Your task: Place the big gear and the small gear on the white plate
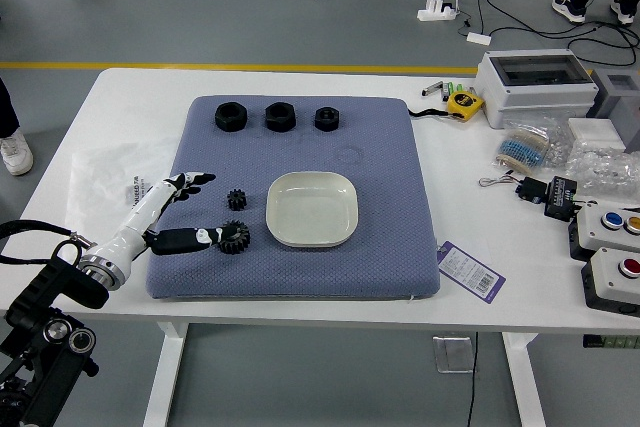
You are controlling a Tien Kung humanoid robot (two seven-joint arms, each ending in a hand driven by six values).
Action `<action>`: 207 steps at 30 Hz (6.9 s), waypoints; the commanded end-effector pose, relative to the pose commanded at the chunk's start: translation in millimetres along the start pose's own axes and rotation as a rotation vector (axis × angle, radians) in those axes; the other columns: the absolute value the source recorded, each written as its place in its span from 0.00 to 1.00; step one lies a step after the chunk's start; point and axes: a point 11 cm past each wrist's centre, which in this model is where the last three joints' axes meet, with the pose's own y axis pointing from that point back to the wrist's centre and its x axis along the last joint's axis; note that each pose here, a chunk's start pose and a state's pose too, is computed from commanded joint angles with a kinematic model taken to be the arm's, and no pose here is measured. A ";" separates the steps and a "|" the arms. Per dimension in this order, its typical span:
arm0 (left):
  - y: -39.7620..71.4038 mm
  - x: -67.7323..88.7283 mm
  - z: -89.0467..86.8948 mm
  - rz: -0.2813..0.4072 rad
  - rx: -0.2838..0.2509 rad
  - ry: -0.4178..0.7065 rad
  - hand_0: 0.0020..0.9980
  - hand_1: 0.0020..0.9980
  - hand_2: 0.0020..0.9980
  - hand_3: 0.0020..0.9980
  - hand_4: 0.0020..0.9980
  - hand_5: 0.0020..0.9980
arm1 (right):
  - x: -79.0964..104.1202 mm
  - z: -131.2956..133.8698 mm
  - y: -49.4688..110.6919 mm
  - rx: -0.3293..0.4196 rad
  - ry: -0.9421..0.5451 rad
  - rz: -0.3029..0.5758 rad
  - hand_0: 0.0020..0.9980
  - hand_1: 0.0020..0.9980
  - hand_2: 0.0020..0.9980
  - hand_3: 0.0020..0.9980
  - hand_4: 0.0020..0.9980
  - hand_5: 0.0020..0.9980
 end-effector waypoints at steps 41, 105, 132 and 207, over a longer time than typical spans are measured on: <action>-27.6 -33.4 -7.2 -0.098 0.021 -0.170 0.68 0.68 0.72 0.76 0.93 0.09 | -0.2 2.9 0.0 -0.010 0.015 0.002 0.68 0.66 0.74 0.59 0.81 0.71; -38.7 -4.4 40.3 0.072 -0.165 -0.145 0.37 0.47 0.51 0.56 0.68 0.12 | 0.3 -7.5 0.5 0.011 -0.001 0.002 0.68 0.66 0.74 0.59 0.81 0.72; -103.5 -33.5 77.1 -0.011 -0.260 -0.231 0.37 0.47 0.52 0.57 0.66 0.10 | -0.6 -8.9 1.0 0.007 0.013 0.007 0.68 0.66 0.74 0.59 0.81 0.72; -111.1 15.6 15.1 -0.117 -0.050 -0.532 0.57 0.63 0.67 0.59 0.84 0.09 | -1.6 -13.2 1.3 0.016 0.001 0.005 0.68 0.66 0.74 0.59 0.80 0.71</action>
